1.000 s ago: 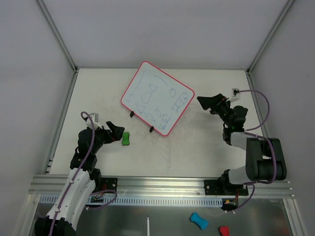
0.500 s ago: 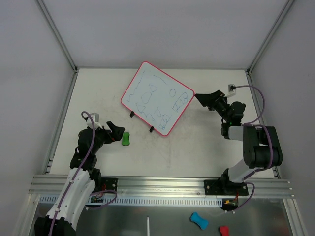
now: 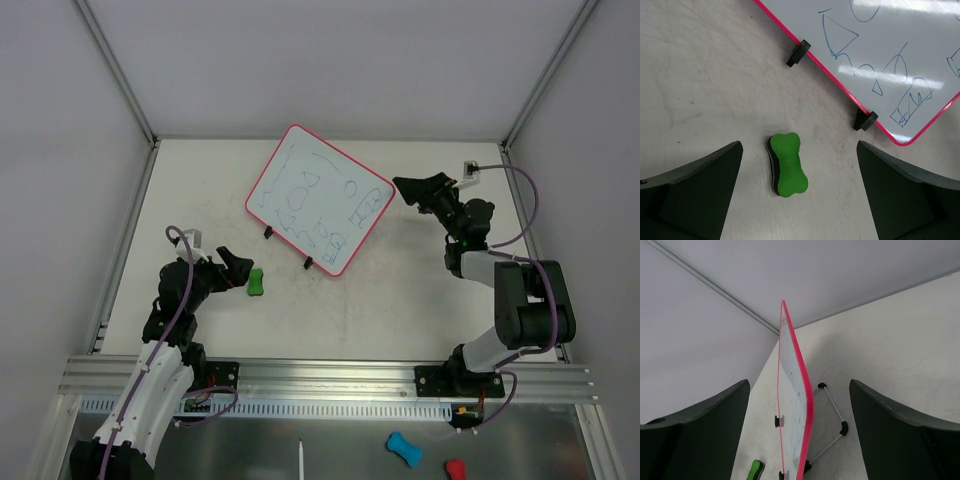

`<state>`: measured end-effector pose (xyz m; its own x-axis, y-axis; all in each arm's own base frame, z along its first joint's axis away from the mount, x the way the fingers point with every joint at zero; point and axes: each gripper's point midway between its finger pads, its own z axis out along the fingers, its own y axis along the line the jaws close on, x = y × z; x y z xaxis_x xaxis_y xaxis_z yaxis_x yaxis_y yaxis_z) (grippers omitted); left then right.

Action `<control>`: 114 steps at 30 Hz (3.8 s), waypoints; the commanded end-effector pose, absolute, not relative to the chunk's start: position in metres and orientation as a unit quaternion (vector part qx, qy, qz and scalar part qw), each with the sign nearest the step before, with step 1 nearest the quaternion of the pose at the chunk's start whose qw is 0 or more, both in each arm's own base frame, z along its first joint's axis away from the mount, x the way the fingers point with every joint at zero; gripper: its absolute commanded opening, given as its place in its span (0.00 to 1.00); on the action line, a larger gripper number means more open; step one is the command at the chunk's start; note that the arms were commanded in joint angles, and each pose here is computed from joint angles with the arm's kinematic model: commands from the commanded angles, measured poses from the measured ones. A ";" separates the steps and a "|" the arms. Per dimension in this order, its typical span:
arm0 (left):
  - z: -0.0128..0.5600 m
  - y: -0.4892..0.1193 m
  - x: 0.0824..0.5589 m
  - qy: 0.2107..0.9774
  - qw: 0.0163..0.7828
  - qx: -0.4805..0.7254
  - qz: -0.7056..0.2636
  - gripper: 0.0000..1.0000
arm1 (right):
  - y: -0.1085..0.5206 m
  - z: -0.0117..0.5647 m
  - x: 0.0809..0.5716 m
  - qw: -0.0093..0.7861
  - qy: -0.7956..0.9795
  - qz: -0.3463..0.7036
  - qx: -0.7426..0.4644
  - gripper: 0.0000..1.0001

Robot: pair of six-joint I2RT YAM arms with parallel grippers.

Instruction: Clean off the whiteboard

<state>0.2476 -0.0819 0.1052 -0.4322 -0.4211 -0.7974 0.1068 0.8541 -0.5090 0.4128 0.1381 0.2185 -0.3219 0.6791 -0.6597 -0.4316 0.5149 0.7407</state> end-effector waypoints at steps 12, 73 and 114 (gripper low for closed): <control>0.123 -0.076 0.259 0.805 0.539 -0.097 -0.229 0.99 | 0.169 0.229 0.415 0.592 0.648 0.478 0.039 0.79; 0.056 -0.116 0.257 0.948 0.303 -0.013 -0.096 0.85 | 0.174 0.200 0.420 0.549 0.678 0.486 0.057 0.00; 0.026 -0.123 0.250 0.975 0.218 -0.013 -0.046 0.53 | 0.177 0.200 0.421 0.545 0.671 0.500 0.055 0.00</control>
<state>0.2478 -0.1229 0.0223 -0.9057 -0.0343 -0.4225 0.0147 0.9936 -0.1121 0.4148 0.1774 0.1885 -0.4431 0.6227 -0.6450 -0.4273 0.4858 0.7625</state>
